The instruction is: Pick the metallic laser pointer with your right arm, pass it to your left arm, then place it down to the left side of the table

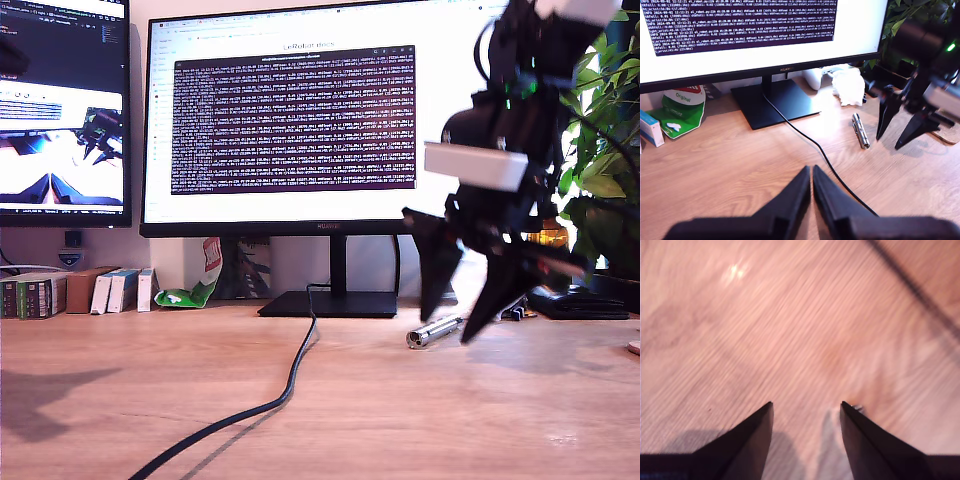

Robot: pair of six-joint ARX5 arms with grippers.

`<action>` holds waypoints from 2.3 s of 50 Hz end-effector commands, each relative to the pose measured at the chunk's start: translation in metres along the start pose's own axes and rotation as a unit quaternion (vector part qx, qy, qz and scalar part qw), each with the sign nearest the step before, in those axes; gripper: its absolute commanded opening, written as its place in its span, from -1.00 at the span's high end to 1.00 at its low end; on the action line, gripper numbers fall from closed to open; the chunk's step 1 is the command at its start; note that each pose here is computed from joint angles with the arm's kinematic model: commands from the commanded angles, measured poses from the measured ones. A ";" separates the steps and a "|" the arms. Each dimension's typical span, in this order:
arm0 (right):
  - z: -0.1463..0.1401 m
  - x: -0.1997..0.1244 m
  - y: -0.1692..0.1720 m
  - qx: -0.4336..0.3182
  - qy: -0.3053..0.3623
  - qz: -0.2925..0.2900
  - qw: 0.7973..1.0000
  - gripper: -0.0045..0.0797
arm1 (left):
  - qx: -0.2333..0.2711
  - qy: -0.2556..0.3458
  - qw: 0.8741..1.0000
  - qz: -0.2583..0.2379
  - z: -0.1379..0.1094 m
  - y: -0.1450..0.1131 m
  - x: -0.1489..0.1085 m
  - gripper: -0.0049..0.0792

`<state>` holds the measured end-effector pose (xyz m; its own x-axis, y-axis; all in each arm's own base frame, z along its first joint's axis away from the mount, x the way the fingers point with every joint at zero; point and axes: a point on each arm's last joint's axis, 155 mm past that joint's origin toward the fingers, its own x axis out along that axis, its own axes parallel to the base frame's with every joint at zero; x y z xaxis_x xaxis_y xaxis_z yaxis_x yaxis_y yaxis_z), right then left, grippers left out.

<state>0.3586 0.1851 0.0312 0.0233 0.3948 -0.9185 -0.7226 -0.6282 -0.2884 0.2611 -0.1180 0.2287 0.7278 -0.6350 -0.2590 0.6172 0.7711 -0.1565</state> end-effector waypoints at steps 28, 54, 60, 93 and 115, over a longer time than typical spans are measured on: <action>-0.017 -0.001 -0.043 -0.039 -0.005 -0.039 0.998 -0.04 | 0.005 -0.002 1.000 0.017 0.004 0.008 0.002 0.94; -0.016 0.017 -0.031 -0.015 -0.027 -0.014 0.999 -0.04 | 0.009 -0.006 1.000 0.023 0.006 0.010 0.002 0.94; -0.020 0.019 -0.031 -0.014 -0.026 -0.016 0.999 -0.03 | 0.009 -0.007 1.000 0.023 0.006 0.010 0.002 0.94; -0.037 0.014 -0.026 0.019 -0.022 -0.023 0.999 0.22 | 0.009 -0.006 0.999 0.032 0.006 0.014 0.002 0.94; -0.036 0.021 -0.026 0.020 -0.032 -0.023 0.999 0.22 | 0.009 -0.006 0.999 0.036 0.006 0.015 0.002 0.94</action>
<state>0.4122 0.1837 0.0300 0.0663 0.4713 -0.8795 -0.7468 -0.5611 -0.3570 0.2714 -0.1083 0.2268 0.7676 -0.5821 -0.2682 0.5681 0.8117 -0.1357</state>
